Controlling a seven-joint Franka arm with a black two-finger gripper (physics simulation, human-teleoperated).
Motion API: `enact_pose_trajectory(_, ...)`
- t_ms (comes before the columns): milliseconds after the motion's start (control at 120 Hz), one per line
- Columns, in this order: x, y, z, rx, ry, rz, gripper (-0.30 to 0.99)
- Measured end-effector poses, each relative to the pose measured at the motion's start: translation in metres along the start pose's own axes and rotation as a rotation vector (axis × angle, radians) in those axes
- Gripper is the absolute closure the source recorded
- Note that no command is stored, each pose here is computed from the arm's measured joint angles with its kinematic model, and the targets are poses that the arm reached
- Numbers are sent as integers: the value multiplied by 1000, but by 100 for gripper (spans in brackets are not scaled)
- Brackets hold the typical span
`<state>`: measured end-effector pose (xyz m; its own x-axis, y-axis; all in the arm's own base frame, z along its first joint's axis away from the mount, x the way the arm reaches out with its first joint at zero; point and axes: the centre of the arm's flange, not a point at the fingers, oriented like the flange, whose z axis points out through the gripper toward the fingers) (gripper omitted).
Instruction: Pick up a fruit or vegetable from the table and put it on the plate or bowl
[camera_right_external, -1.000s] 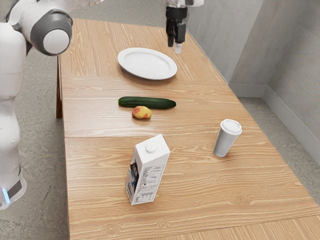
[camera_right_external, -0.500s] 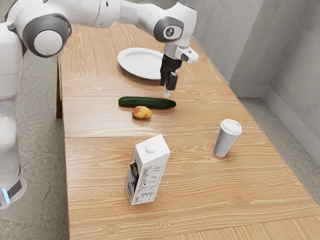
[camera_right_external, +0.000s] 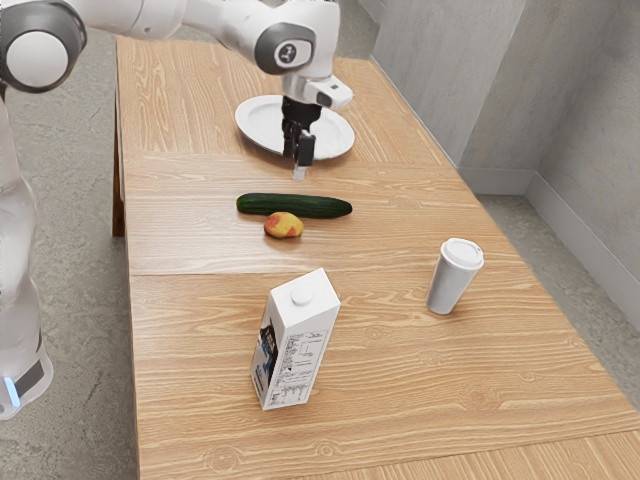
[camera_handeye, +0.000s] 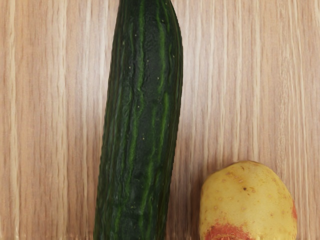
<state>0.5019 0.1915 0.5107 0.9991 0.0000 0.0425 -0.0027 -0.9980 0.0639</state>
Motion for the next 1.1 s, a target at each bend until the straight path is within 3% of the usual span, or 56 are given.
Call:
enact_pose_trajectory(200, 0, 17, 20, -3, -24, 38, 0)
enact_pose_trajectory(683, -1, 1, 48, 9, -38, 11, 0)
enact_pose_trajectory(1100, -2, -20, 52, 31, 1, -30, 1)
